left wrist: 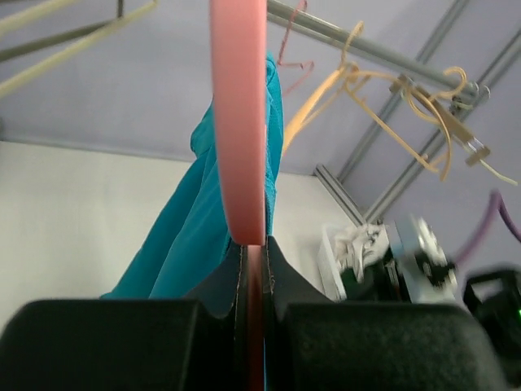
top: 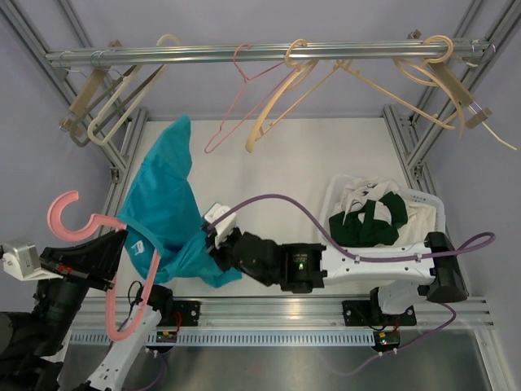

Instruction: Remove the t-shirt from the hanger

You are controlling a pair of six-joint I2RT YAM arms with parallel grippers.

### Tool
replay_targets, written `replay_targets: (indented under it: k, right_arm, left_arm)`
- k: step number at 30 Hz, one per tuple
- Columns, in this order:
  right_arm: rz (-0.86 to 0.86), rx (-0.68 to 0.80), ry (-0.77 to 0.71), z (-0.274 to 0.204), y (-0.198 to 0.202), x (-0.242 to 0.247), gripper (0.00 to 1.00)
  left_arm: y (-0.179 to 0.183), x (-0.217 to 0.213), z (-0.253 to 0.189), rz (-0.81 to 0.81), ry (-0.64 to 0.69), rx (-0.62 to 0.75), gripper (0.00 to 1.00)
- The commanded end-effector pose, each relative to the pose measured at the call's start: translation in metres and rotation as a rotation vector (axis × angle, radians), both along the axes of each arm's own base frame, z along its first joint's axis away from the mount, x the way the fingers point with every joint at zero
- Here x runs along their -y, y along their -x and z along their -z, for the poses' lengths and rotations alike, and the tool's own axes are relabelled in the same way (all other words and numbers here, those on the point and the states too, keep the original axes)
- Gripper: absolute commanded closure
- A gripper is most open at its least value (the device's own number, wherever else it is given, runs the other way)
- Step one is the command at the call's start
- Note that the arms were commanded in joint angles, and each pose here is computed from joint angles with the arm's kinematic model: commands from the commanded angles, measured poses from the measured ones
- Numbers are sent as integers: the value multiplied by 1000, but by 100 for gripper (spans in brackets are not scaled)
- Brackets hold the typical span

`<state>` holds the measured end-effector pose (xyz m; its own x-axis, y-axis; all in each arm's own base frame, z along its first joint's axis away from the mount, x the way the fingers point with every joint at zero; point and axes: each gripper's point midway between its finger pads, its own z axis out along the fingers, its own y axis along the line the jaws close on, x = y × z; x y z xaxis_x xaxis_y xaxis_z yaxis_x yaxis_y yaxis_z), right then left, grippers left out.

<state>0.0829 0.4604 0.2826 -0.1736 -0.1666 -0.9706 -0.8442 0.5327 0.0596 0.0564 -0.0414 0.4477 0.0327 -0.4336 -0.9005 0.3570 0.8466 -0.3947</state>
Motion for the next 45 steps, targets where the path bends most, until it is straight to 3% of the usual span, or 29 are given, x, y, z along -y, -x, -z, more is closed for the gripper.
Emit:
replay_targets:
  k: [1,6,9,12,13,16,21,24,25,27,29,30,32,39,45]
  right_arm:
    - [-23,73,-180,-72,-26,0,100]
    - [-3,132,-284,-108,-62,9,100]
    - [5,168,-282,-104,-79,14,94]
    - [-17,187,-310,-102,-80,15,79]
    - [-39,196,-309,-98,-76,15,66]
    - [-46,218,-340,-102,-74,19,45]
    - [-95,240,-398,-108,-71,13,28]
    - [-228,244,-492,-121,-49,8,26]
    - [-301,234,-512,-121,-35,5,27]
    - [-365,226,-565,-135,-21,10,44]
    - [-431,212,-607,-139,-7,16,65]
    - [-441,219,-635,-149,-2,25,85]
    - [-444,201,-652,-148,1,33,97]
    - [-316,170,-721,-161,-7,86,100]
    - [-40,162,-715,-173,-41,141,100]
  left_arm:
    - [15,20,-3,150,-53,37,100]
    - [34,32,0,296,-81,75,100]
    - [48,29,-7,327,-67,111,100]
    - [60,34,-13,395,-55,127,100]
    - [63,36,-15,415,-49,128,100]
    - [69,39,-22,452,-37,149,100]
    - [79,48,-31,528,-20,165,100]
    - [79,50,-36,538,-15,170,100]
    - [77,49,-37,532,-13,169,100]
    - [75,49,-36,524,-12,162,100]
    - [70,48,-36,506,-11,156,100]
    - [69,47,-36,500,-11,157,100]
    - [66,45,-36,480,-10,155,100]
    - [53,43,-34,434,-23,142,100]
    - [46,61,-13,522,-74,86,100]
